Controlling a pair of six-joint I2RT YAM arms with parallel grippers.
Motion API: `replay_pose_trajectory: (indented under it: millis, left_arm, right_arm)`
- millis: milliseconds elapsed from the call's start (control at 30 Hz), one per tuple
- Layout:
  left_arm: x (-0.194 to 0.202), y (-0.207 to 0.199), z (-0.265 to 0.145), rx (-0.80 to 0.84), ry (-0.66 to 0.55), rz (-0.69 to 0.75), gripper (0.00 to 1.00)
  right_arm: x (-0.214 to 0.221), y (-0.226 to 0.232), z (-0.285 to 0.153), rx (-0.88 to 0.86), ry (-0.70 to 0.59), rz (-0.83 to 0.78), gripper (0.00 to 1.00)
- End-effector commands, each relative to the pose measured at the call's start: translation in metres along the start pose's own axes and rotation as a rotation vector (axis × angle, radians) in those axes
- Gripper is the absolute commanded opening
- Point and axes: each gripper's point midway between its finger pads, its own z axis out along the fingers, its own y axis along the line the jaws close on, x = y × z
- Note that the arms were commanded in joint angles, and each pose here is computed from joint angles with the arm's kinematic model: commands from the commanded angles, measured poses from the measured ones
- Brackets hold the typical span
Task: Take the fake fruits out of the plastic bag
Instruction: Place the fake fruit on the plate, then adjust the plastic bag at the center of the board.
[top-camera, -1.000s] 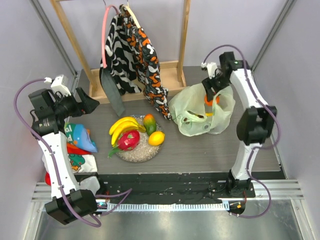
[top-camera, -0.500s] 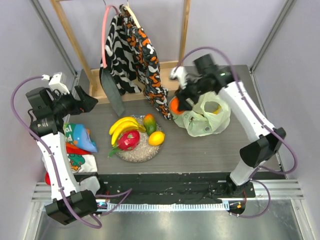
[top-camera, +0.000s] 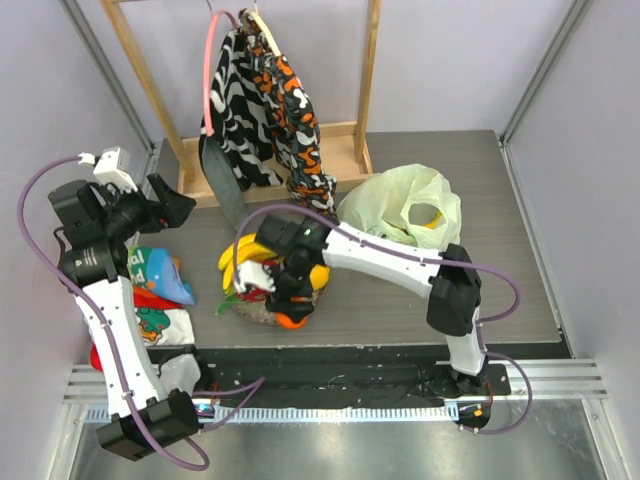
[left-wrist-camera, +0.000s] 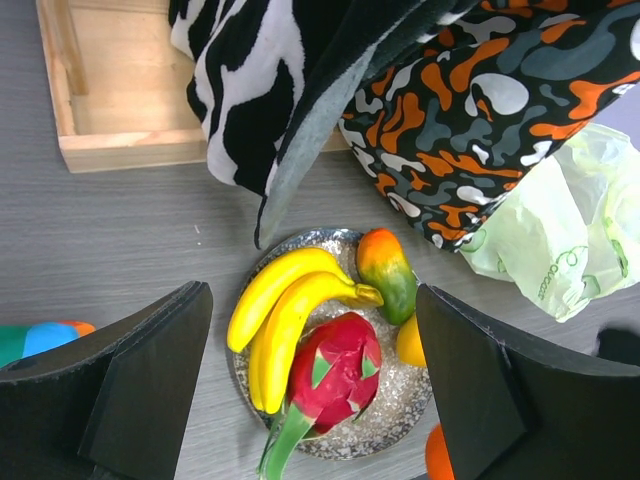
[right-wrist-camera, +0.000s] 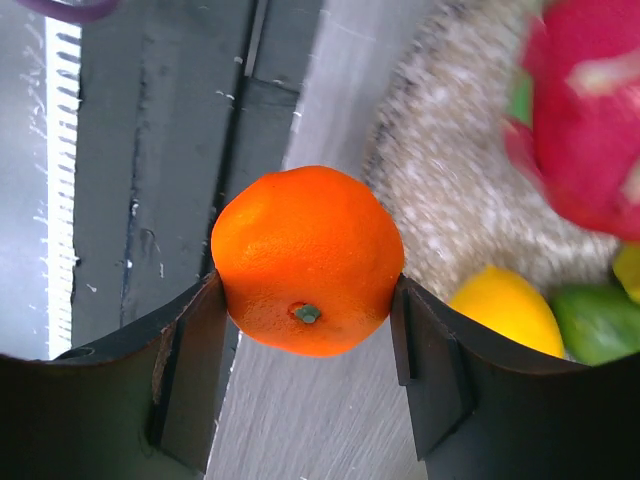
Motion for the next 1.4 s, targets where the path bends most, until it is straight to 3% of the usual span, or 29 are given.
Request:
replay_pose_trajectory:
  millis: [0, 400, 733, 833, 867, 933, 1167, 1300, 1367]
  left_arm:
    - [-0.010, -0.013, -0.016, 0.006, -0.051, 0.044, 0.88]
    - [0.009, -0.028, -0.030, 0.030, -0.056, 0.042, 0.88]
    - [0.006, -0.033, -0.031, 0.052, -0.058, 0.037, 0.88]
    - [0.003, -0.033, -0.028, 0.065, -0.059, 0.030, 0.88]
    - [0.002, -0.034, -0.028, 0.068, -0.058, 0.028, 0.88]
    - [-0.002, -0.033, -0.025, 0.075, -0.057, 0.029, 0.88]
    - [0.022, -0.023, -0.010, 0.122, 0.066, 0.028, 0.88]
    - [0.028, -0.015, -0.004, 0.115, 0.133, 0.105, 0.88]
    - [0.022, -0.013, 0.001, 0.108, 0.140, 0.125, 0.88]
  right_arm:
    - [-0.020, -0.012, 0.008, 0.130, 0.029, -0.097, 0.43]
    - [-0.022, -0.053, 0.047, 0.246, 0.104, 0.050, 0.45]
    - [-0.023, -0.048, 0.040, 0.255, 0.090, 0.112, 0.81]
    - [-0.023, -0.035, 0.021, 0.227, 0.103, 0.101, 0.86]
    - [-0.022, -0.032, 0.010, 0.224, 0.102, 0.102, 0.99]
    - [-0.012, -0.026, -0.011, 0.201, 0.117, 0.130, 1.00]
    - [0.020, -0.059, -0.138, 0.304, -0.095, 0.272, 0.95]
    - [0.084, -0.091, -0.219, 0.499, -0.186, 0.440, 0.87]
    - [0.119, -0.096, -0.228, 0.529, -0.195, 0.527, 0.81]
